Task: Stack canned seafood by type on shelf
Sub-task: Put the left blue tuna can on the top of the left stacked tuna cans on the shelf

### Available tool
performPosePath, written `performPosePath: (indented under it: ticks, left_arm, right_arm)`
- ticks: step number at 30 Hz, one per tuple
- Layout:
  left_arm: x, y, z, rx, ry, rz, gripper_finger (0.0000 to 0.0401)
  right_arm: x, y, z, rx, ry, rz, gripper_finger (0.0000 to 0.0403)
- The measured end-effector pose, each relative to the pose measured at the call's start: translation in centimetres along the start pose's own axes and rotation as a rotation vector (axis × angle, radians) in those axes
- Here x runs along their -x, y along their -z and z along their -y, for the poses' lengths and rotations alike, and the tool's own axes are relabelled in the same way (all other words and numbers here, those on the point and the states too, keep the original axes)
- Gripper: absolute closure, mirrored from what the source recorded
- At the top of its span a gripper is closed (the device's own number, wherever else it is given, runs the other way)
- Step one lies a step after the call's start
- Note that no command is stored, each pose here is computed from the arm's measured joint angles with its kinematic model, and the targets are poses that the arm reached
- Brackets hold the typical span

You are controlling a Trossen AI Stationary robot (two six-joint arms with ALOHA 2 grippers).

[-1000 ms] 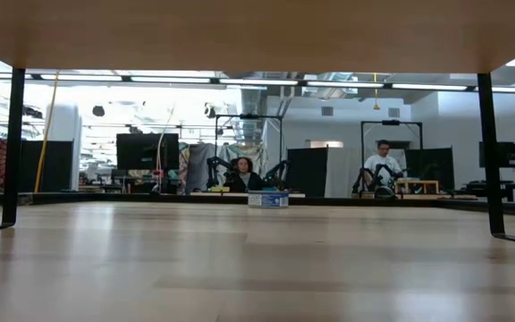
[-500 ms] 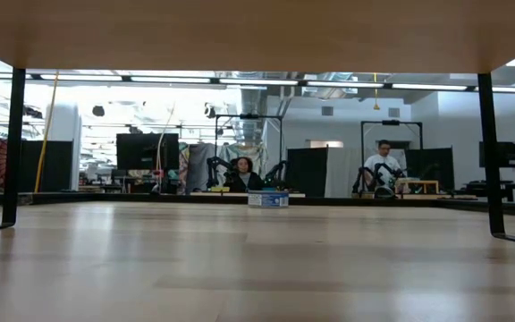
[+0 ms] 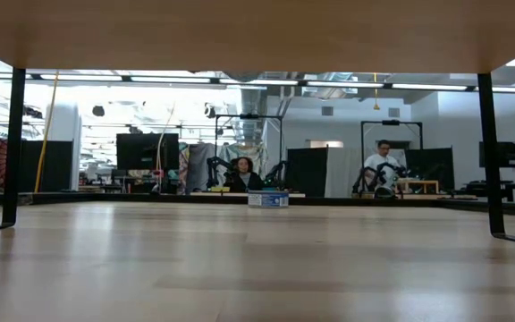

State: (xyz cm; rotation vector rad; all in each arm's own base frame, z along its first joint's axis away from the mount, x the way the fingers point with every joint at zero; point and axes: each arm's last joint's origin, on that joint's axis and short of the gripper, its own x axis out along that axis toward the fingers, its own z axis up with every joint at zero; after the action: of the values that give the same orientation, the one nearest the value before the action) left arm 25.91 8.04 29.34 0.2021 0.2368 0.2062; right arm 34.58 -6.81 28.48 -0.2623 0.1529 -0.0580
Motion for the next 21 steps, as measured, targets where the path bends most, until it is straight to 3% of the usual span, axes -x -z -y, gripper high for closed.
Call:
performPosePath:
  ticks: [8,14,19,21]
  left_arm:
    - [0.2,0.0,-0.4,-0.057,-0.084,-0.020,0.0103]
    - [1.0,0.1,-0.8,-0.096,-0.175,-0.084,0.0102]
    - [1.0,0.9,-0.1,-0.088,-0.156,-0.121,0.0110]
    - [0.9,1.3,0.3,-0.102,-0.201,-0.125,0.0112]
  right_arm:
    - [1.9,-1.1,0.4,-0.040,0.004,-0.049,0.0244]
    - [5.5,-3.0,0.2,-0.179,-0.042,-0.097,0.0241]
    - [9.6,-4.3,0.2,-0.375,-0.085,-0.165,0.0232]
    - [11.0,-4.6,0.2,-0.489,-0.143,-0.182,0.0239]
